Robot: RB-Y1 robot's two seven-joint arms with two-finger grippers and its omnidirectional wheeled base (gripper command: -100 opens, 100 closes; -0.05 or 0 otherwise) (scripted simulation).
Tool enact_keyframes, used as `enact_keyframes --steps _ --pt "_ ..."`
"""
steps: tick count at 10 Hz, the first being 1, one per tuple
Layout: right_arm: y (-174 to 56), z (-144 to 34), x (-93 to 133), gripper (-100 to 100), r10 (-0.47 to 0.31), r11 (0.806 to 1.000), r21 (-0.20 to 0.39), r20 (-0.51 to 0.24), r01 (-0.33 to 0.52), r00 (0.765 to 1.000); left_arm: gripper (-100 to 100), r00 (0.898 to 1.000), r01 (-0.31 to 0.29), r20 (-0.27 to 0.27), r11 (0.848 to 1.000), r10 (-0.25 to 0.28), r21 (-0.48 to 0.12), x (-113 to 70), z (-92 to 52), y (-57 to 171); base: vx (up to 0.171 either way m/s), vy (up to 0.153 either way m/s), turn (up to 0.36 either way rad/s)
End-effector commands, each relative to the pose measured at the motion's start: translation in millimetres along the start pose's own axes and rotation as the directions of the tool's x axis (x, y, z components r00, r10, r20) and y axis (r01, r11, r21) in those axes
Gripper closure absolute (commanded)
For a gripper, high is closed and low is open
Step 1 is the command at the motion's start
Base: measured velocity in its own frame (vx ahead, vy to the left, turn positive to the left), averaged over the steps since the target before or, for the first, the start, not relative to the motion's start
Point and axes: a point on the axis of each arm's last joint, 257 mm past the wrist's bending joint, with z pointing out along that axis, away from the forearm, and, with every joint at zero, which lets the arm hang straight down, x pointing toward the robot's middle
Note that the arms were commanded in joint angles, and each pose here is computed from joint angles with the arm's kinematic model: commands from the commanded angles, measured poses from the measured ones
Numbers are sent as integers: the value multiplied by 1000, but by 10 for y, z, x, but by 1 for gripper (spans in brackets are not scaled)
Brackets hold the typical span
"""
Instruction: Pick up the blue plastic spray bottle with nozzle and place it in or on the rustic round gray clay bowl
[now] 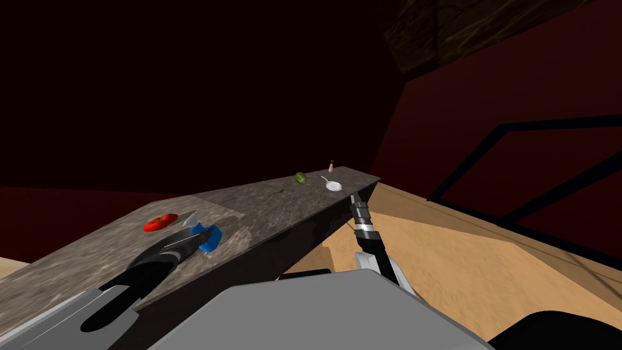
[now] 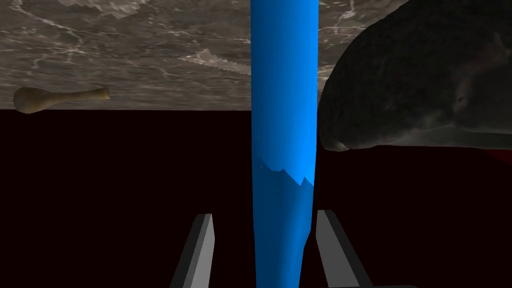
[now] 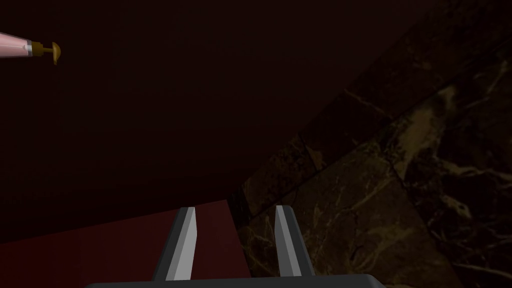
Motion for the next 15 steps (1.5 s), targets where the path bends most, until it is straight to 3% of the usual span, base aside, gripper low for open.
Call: enact_keyframes --steps 1,4,5,6,7,8,9,10,12,13,15 --pt "0 0 0 0 0 1000 0 0 0 1000 100 1000 0 0 1000 0 0 0 0 0 0 0 0" --pt "0 0 0 0 0 1000 0 0 0 1000 100 1000 -1 0 1000 1 -1 -2 0 3 0 0 0" --pt "0 0 0 0 0 1000 0 0 0 1000 0 1000 -1 0 1000 1 -1 -1 0 3 0 0 0" --pt "0 0 0 0 0 1000 0 0 0 1000 100 1000 -1 0 1000 1 -1 -1 0 3 0 0 0" --pt "0 0 0 0 0 1000 0 0 0 1000 0 1000 -1 0 1000 1 -1 0 0 3 0 0 0" --pt "0 0 0 0 0 1000 0 0 0 1000 100 999 4 49 1000 -5 21 -313 -3 -115 -11 9 57" --pt "0 0 0 0 0 1000 0 0 0 1000 100 999 4 49 1000 -5 21 -313 -3 -115 -9 20 52" --pt "0 0 0 0 0 1000 0 0 0 1000 100 997 6 81 999 -9 36 -529 -21 -198 -11 20 31" --pt "0 0 0 0 0 1000 0 0 0 1000 100 993 5 116 998 -12 55 -767 -55 -298 -10 25 37" --pt "0 0 0 0 0 1000 0 0 0 1000 100 993 5 116 998 -12 55 -767 -55 -298 -2 19 7" --pt "0 0 0 0 0 1000 0 0 0 1000 100 988 3 152 997 -14 75 -1010 -105 -413 -7 17 28"
